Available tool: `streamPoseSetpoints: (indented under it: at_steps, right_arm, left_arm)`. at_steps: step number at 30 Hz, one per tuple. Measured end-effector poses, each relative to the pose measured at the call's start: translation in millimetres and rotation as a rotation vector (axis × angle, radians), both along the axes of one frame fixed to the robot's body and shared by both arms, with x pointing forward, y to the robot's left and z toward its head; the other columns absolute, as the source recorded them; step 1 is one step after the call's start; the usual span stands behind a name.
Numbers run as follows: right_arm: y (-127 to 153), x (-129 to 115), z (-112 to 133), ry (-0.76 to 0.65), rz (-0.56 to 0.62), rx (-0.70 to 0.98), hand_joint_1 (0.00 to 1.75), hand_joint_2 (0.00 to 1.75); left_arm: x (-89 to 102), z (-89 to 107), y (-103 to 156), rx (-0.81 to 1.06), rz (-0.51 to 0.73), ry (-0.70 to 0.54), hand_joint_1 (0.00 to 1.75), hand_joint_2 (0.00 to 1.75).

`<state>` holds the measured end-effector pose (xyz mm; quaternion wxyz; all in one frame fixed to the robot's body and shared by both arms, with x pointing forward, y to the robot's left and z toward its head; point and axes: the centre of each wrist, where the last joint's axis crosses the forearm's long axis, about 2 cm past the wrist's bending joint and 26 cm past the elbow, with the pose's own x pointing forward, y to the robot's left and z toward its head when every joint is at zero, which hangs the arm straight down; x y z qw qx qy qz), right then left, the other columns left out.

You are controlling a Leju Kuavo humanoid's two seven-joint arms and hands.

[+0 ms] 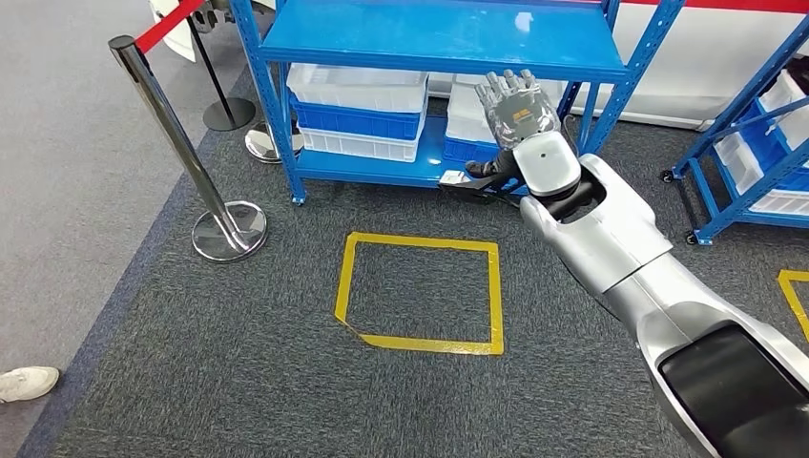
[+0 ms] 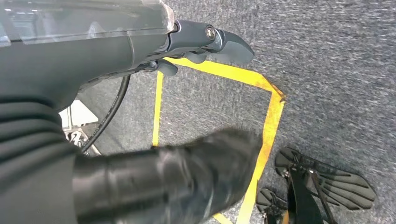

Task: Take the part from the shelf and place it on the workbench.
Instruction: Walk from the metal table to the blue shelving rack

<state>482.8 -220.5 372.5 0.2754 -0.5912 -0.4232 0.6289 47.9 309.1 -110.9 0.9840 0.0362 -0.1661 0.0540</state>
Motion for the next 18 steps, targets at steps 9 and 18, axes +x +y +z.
streamPoseSetpoints:
  at_steps: [9, 18]
  right_arm:
    - [-9.9, -0.4, -25.1, 0.057, -0.046, 0.037, 0.0, 1.75]
    - [-17.3, -15.9, -105.2, 0.275, -0.045, 0.245, 0.0, 0.0]
  left_arm:
    - [1.2, 0.3, 1.5, 0.03, -0.021, 0.015, 0.0, 1.31]
    - [-4.4, -0.2, 4.3, 0.044, -0.015, 0.034, 0.0, 0.0]
